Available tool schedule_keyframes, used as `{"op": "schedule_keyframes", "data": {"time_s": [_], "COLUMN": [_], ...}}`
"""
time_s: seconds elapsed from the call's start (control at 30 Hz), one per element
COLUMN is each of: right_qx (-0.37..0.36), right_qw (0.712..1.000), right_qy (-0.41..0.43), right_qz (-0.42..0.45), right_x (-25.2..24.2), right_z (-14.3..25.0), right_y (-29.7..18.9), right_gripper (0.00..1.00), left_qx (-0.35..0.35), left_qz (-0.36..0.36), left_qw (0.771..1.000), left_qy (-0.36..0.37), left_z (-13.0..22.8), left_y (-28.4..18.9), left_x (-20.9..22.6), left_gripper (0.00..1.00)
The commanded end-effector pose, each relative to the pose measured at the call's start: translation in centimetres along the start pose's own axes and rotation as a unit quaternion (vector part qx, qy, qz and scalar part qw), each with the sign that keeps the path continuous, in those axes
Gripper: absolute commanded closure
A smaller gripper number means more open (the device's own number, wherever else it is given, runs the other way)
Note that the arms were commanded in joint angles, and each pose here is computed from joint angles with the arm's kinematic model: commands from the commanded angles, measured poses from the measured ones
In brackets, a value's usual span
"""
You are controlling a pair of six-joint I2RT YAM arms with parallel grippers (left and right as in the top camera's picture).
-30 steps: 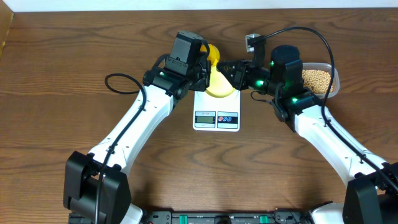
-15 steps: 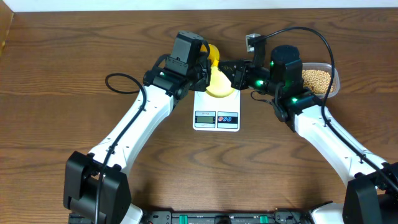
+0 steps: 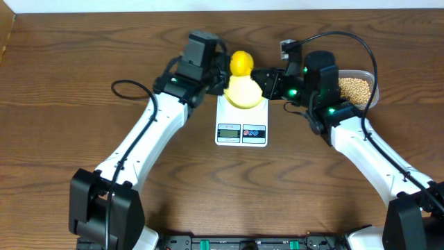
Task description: Scoop item into bowl and weigh 50g on scale
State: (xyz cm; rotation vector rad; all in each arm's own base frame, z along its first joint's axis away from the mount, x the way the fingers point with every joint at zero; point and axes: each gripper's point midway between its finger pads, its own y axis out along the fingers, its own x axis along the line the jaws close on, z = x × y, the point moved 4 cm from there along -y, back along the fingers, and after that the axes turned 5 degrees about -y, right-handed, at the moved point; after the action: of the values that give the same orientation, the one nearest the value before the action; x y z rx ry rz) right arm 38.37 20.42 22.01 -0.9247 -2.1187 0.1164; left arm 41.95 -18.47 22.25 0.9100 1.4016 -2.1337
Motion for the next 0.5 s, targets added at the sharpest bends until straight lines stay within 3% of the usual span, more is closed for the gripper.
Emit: {"op": "schedule_keyframes", "data": {"time_s": [0.0,0.07,0.13,0.2,0.3,0.37,0.47], "right_qx": [-0.006,0.001,0.006,0.011,0.024,0.033,0.044], "right_qw": [1.000,1.000,1.000,0.999,0.998,0.997,0.994], "right_qy": [-0.023,-0.020,-0.025,-0.026,-0.039,-0.054,-0.077], "right_qz": [0.005,0.012,0.011,0.020,0.037,0.044,0.063], "right_x": [-0.7,-1.5,-2.0,-2.6,-3.2,-3.2,-3.4], "right_z": [-0.9,-0.9,-1.1,-1.4,-2.1,-2.4,-3.1], "right_y": [-0.5,-0.9,-1.3,-1.8,-2.7,-3.1,-3.9], "right_gripper": [0.99,0.99,0.99,0.99,0.99,0.99,0.99], "left_qx": [-0.014,-0.035,-0.057,-0.080,-0.098,-0.113,-0.111], "left_qz": [0.059,0.100,0.117,0.128,0.134,0.130,0.090], "left_qw": [0.987,0.971,0.960,0.947,0.924,0.895,0.830], "left_qy": [0.149,0.216,0.249,0.284,0.345,0.413,0.539], "left_z": [-1.3,-2.5,-3.8,-5.1,-6.3,-6.5,-6.2], "left_y": [-1.2,-3.0,-4.8,-6.5,-8.5,-9.0,-8.7], "left_x": [-3.0,-5.1,-6.3,-7.2,-7.8,-8.0,-6.9], "left_gripper": [0.57,0.54,0.43,0.43,0.35,0.35,0.34]}}
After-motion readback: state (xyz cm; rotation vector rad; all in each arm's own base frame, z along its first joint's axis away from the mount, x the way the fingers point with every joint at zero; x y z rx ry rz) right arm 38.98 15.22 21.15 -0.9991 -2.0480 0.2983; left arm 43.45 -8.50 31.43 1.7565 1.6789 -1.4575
